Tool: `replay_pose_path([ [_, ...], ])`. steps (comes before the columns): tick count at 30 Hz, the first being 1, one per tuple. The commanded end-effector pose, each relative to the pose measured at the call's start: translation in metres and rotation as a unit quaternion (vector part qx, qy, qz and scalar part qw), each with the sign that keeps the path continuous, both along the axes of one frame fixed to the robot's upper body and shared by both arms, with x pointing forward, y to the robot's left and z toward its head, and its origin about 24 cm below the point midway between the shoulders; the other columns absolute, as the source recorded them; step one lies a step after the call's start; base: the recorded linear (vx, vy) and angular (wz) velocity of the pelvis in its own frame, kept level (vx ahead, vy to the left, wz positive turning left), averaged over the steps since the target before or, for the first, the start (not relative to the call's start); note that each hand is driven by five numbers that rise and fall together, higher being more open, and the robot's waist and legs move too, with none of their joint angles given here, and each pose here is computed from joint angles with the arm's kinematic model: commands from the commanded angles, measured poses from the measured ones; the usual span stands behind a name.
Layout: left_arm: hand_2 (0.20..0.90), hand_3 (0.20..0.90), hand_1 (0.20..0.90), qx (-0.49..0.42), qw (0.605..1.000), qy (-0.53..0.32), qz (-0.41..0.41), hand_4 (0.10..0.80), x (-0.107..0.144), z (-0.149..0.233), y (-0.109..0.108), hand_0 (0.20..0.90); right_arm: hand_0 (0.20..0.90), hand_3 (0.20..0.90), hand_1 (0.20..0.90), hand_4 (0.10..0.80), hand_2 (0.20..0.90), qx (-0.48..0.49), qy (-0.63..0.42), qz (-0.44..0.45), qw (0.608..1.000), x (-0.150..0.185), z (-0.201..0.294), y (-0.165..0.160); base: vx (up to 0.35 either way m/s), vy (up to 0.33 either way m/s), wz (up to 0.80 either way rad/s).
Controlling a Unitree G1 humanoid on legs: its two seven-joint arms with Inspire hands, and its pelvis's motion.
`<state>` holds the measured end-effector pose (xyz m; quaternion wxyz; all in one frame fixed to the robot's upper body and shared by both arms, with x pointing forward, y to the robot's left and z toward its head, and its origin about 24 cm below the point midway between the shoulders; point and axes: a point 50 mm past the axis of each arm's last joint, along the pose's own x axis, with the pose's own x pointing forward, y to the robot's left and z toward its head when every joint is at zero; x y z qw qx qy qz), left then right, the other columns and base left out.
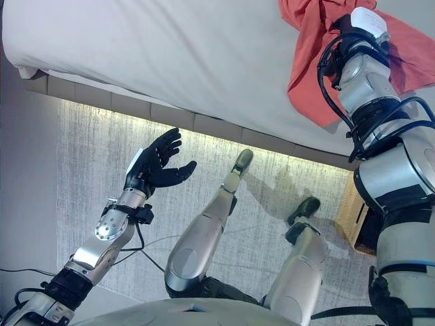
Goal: Pick up the clothes from the bed and place them into the basket
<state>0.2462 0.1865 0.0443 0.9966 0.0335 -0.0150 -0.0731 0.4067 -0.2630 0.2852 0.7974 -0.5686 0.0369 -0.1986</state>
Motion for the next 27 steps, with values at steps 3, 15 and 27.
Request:
replay_pose_path([
  [3,0.900,0.900,0.900,-0.019,0.998,-0.063,-0.013,0.800,-0.008,0.024,0.001,0.900,0.300,0.200,0.300,0.100,0.300,-0.040,-0.025,-0.026,0.999,-0.008,0.025,-0.014,0.000,0.000,0.00],
  [15,0.900,0.900,0.900,-0.010,0.998,-0.065,-0.010,0.800,-0.001,0.026,0.003,0.900,0.300,0.200,0.300,0.100,0.300,-0.040,-0.042,-0.011,0.998,-0.008,0.020,-0.009,0.001,-0.012,-0.04],
  [27,0.900,0.900,0.900,-0.006,0.998,-0.060,0.000,0.800,0.009,0.027,0.006,0.900,0.300,0.200,0.300,0.100,0.300,-0.039,-0.066,0.004,0.997,-0.015,0.022,-0.022,0.008,0.019,-0.13],
])
